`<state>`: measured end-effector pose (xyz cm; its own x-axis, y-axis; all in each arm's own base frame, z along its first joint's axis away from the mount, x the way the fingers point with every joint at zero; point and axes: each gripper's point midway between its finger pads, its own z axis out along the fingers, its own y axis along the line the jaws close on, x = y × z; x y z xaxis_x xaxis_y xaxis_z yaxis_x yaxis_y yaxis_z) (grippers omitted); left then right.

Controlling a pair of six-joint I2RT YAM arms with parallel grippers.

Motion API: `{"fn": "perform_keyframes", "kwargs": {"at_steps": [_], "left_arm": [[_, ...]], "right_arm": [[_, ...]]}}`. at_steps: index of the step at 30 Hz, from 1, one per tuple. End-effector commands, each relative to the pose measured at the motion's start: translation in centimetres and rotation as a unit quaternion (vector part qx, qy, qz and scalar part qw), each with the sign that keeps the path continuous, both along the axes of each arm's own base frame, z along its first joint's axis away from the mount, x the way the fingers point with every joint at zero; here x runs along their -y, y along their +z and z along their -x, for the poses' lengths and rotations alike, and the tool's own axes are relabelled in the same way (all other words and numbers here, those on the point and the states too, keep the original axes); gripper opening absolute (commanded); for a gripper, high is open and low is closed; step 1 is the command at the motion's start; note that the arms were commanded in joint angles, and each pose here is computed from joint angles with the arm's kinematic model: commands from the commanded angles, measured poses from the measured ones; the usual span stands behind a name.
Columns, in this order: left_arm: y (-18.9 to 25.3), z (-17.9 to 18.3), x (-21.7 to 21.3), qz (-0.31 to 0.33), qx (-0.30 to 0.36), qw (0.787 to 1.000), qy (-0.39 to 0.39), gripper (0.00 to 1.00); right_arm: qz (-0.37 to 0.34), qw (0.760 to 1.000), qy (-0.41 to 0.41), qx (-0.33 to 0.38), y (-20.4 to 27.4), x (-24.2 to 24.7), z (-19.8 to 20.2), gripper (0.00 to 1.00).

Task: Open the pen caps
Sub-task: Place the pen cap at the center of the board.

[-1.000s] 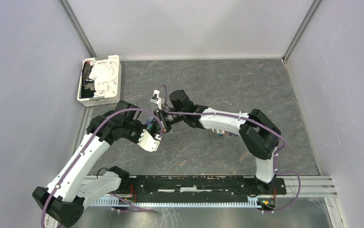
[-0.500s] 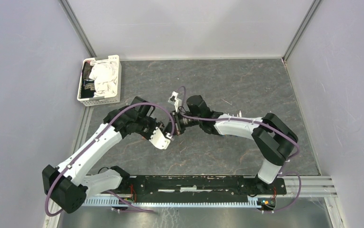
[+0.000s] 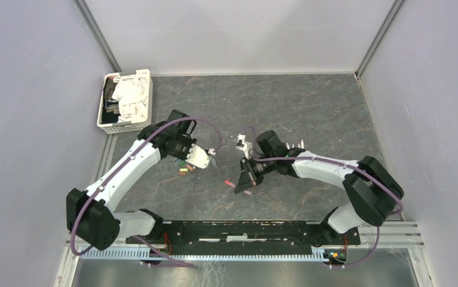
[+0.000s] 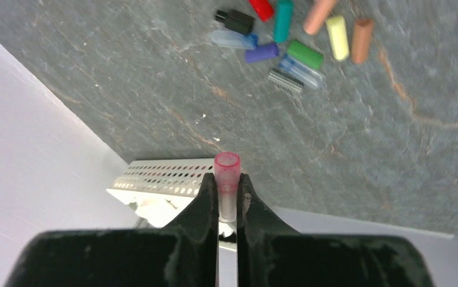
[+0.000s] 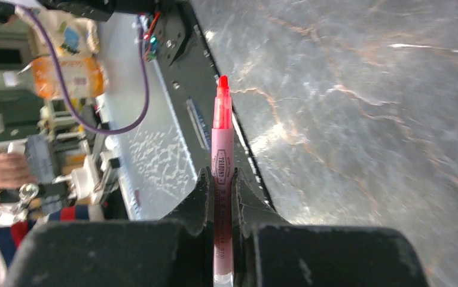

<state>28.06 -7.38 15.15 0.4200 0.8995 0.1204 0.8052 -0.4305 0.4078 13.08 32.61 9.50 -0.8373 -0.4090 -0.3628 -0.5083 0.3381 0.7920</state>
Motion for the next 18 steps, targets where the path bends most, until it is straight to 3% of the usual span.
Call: {"fn": "perform_keyframes", "kwargs": {"at_steps": [1, 5, 10, 15, 18], "left_arm": [[1.3, -1.2, 3.3, 0.111, -0.026, 0.990, 0.081, 0.02], [-1.1, -1.5, 6.4, 0.186, -0.094, 0.966, 0.155, 0.02], [-4.9, -2.1, 8.5, 0.212, -0.155, 0.936, 0.235, 0.02], [-7.2, -3.4, 9.8, 0.225, -0.178, 0.912, 0.292, 0.03], [-8.2, -3.2, 10.5, 0.233, -0.194, 0.905, 0.300, 0.08]], "right_arm": [[0.019, 0.992, -0.071, 0.103, 1.5, 2.7, -4.2, 0.00], [0.058, 0.964, -0.195, 0.169, 1.6, 6.7, -8.3, 0.00], [0.125, 0.909, -0.315, 0.243, 1.4, 11.7, -11.5, 0.00], [0.141, 0.894, -0.352, 0.239, 0.3, 13.2, -11.9, 0.00], [0.133, 0.891, -0.365, 0.233, -0.2, 13.1, -12.1, 0.00]]}}
